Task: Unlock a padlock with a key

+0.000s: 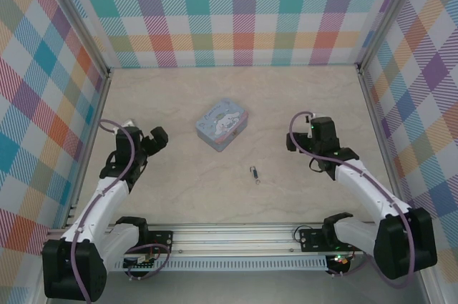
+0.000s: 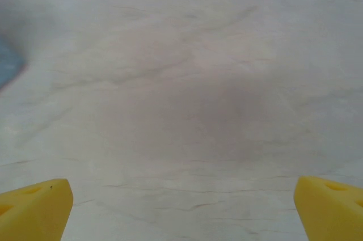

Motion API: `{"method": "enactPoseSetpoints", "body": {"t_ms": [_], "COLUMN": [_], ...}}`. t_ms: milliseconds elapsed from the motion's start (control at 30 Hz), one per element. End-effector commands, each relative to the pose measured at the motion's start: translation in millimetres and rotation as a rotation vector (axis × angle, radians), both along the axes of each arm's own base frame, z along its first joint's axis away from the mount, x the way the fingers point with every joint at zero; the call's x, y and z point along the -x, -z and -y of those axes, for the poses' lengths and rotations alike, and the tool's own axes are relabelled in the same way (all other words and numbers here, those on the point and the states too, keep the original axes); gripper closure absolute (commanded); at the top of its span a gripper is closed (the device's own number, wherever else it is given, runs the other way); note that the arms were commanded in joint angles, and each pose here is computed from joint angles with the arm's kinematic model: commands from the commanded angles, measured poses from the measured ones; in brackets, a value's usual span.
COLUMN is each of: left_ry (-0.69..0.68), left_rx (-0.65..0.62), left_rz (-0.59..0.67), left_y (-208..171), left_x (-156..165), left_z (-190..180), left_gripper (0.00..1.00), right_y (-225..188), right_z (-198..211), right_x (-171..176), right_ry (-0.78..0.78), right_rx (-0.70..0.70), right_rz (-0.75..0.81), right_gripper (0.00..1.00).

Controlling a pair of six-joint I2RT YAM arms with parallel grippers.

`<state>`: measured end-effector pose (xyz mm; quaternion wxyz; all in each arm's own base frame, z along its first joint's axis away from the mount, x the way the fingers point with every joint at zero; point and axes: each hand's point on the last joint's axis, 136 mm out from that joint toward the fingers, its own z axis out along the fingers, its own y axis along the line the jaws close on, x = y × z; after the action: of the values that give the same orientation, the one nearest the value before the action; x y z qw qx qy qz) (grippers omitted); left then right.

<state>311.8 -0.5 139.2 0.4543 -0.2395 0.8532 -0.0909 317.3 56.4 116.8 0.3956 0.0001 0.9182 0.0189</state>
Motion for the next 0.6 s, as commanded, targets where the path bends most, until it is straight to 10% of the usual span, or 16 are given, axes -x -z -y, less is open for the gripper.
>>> {"method": "enactPoseSetpoints", "body": {"t_ms": [0,567], "left_ry": [-0.11,0.17], "left_rx": [-0.227,-0.369], "left_rz": [0.122,0.144], "left_y": [-18,33], "left_x": [-9,-57], "left_z": [-38,-8], "left_gripper": [0.0,0.0], "right_y": [2,8], "right_z": [24,17], "right_x": [-22,-74], "right_ry": [0.037,-0.074], "right_rx": [0.089,0.064], "right_rz": [0.098,0.437], "right_gripper": [0.0,0.0]}}
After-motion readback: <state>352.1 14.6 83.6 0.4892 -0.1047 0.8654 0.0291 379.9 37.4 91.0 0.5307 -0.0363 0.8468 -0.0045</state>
